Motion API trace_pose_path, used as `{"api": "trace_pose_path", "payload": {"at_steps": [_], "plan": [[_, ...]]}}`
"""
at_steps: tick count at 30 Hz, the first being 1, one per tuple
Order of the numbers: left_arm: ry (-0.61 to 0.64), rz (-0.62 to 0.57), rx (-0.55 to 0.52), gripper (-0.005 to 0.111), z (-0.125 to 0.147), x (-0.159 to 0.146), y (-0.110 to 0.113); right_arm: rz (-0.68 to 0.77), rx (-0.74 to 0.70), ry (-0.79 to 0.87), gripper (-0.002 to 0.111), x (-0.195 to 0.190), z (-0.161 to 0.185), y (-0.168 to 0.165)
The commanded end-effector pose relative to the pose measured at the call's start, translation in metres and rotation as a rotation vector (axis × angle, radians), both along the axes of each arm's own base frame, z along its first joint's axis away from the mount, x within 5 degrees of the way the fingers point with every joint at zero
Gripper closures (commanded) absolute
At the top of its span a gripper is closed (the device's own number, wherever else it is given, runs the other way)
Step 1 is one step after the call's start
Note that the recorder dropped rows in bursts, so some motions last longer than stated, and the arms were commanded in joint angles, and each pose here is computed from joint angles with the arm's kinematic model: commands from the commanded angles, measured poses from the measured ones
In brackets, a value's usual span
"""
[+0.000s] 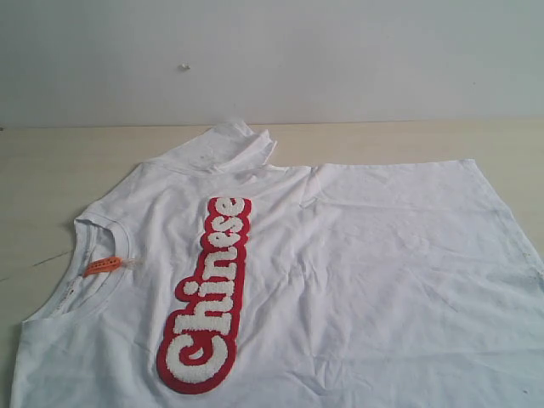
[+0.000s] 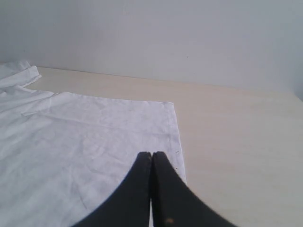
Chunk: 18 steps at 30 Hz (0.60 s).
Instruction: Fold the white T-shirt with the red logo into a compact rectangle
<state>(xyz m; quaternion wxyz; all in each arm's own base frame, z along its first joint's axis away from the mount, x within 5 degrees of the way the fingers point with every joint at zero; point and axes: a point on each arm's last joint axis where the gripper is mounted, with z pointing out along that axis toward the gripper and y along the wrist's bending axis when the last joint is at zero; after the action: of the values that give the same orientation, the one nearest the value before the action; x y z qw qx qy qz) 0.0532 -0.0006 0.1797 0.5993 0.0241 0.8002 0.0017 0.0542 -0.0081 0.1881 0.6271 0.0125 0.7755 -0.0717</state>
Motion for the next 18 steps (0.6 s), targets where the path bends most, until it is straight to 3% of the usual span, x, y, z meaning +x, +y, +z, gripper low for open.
{"api": "trace_pose_path", "payload": {"at_steps": [1, 4, 6, 12, 18], "plan": [[-0.016, 0.003, 0.001, 0.107, 0.001, 0.000, 0.000, -0.002, -0.002, -0.008, 0.108, 0.000, -0.001, 0.000], [-0.049, 0.000, -0.019, 0.107, 0.004, 0.001, -0.001, -0.002, -0.002, -0.008, 0.108, 0.000, -0.001, 0.000], [-0.082, -0.002, -0.092, 0.107, 0.008, 0.001, -0.002, -0.002, -0.002, -0.008, 0.108, 0.000, -0.001, 0.000], [-0.189, 0.016, -0.581, 0.107, 0.021, 0.003, -0.008, -0.002, -0.002, -0.008, 0.108, 0.000, -0.001, 0.000], [-0.196, 0.022, -0.649, 0.107, 0.022, 0.003, -0.008, -0.002, -0.003, -0.010, 0.108, 0.000, 0.000, 0.000]]}}
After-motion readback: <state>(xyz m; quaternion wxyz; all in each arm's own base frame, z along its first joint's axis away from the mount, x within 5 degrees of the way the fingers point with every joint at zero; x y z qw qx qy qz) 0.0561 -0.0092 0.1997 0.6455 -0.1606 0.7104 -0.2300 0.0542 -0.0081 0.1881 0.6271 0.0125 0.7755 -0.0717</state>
